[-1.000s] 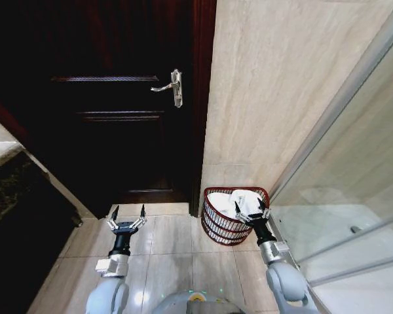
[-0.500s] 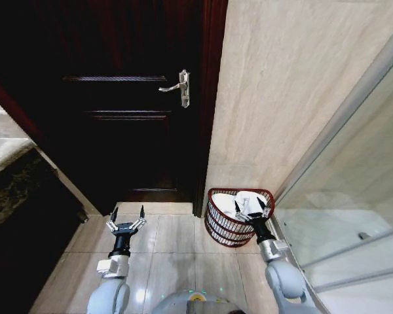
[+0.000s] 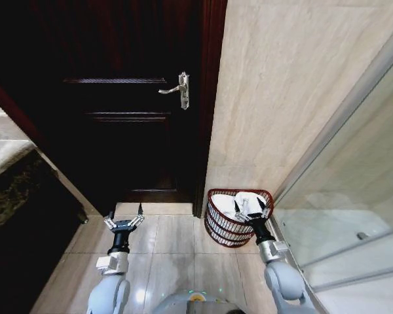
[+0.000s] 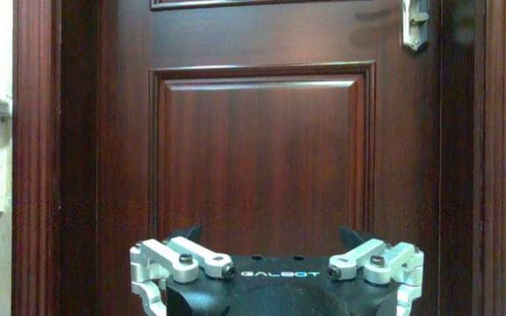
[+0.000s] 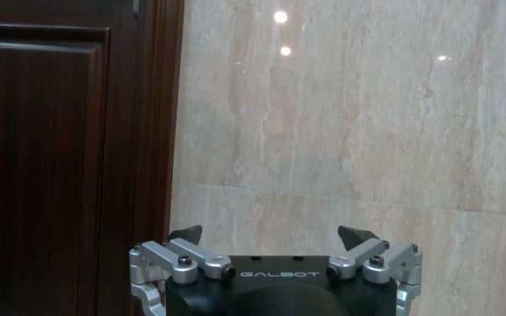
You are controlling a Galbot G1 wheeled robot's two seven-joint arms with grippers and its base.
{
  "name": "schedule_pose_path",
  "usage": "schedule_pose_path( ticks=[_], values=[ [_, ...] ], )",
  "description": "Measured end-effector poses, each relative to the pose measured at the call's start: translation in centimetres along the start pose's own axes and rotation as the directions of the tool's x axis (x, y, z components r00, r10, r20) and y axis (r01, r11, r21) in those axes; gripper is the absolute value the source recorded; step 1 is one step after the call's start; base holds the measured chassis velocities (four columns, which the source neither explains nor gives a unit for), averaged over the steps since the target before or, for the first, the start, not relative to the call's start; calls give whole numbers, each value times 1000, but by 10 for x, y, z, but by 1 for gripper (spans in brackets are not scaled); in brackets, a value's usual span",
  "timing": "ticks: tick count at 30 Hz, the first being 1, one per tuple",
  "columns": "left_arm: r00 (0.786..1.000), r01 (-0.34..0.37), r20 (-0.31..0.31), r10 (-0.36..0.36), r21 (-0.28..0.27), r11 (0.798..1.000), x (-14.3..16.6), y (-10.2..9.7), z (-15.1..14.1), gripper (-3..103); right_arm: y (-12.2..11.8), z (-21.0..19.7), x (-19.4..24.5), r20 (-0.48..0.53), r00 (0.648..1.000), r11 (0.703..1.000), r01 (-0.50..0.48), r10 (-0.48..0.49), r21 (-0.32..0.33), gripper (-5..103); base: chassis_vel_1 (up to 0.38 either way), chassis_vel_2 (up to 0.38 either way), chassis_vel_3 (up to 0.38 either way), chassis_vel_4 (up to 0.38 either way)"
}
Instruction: Discard the used towel into the hamper.
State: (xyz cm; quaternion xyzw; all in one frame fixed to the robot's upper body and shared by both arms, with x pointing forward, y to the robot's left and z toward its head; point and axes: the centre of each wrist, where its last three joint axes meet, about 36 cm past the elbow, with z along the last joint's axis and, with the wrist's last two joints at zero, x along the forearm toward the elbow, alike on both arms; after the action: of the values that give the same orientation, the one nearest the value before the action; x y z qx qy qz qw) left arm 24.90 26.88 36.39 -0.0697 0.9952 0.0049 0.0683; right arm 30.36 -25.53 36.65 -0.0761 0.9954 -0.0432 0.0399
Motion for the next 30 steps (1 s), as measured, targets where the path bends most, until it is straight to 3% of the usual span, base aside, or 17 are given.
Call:
schedule_pose_path(
  ticks=[30],
  values=[
    [1000, -9, -29, 10, 20, 1000, -1, -8, -1, 100, 6, -7, 14, -6, 1000, 1000, 20, -20, -1, 100, 22, -22, -21, 21]
  ],
)
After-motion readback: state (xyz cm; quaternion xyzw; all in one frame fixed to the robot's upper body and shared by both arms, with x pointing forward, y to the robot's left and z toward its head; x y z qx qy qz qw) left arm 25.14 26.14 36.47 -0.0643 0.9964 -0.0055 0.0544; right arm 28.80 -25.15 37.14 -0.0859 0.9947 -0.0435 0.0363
